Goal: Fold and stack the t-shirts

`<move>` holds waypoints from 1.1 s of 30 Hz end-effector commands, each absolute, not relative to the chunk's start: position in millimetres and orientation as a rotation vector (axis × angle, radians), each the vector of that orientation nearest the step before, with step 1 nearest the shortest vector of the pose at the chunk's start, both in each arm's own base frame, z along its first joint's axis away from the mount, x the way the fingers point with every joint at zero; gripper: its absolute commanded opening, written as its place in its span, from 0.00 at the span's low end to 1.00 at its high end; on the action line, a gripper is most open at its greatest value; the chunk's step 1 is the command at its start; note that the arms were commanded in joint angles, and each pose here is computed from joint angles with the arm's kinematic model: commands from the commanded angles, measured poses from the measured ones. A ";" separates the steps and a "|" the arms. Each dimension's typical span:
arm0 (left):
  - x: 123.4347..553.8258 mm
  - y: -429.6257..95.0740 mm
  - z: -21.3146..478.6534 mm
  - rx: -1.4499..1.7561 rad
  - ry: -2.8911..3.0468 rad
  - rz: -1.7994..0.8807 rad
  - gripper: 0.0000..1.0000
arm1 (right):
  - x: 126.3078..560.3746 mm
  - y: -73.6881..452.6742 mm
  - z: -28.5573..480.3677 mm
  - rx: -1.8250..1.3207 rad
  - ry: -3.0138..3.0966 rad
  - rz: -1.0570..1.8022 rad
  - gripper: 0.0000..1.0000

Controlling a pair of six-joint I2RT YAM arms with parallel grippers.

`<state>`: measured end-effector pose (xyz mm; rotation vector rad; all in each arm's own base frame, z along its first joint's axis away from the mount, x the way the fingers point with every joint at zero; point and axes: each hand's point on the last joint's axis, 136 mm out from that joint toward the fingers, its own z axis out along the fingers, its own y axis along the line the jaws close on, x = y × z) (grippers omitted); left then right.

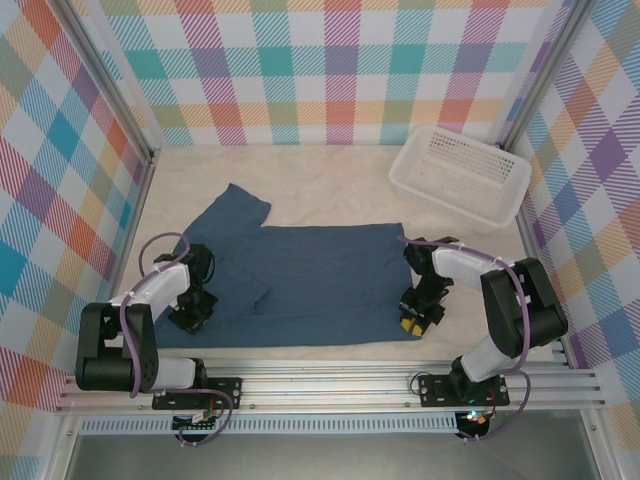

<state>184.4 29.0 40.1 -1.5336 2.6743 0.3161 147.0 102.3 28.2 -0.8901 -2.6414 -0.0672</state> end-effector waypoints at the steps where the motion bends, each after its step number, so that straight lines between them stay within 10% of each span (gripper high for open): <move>1: 225.2 35.3 77.3 -1.361 2.634 0.287 0.36 | 190.0 103.6 62.2 -0.966 -2.849 -0.170 0.30; 10: 415.4 -11.2 117.5 -0.986 2.587 -0.359 0.46 | 371.0 111.2 102.3 -1.099 -3.545 -0.474 0.38; 15: 484.2 -18.5 119.5 -0.933 2.533 -0.456 0.46 | 433.2 104.0 94.8 -1.172 -3.600 -0.199 0.41; 33: 508.6 -17.0 138.6 -0.886 2.505 -0.458 0.45 | 471.1 109.6 16.9 -1.148 -3.429 -0.038 0.33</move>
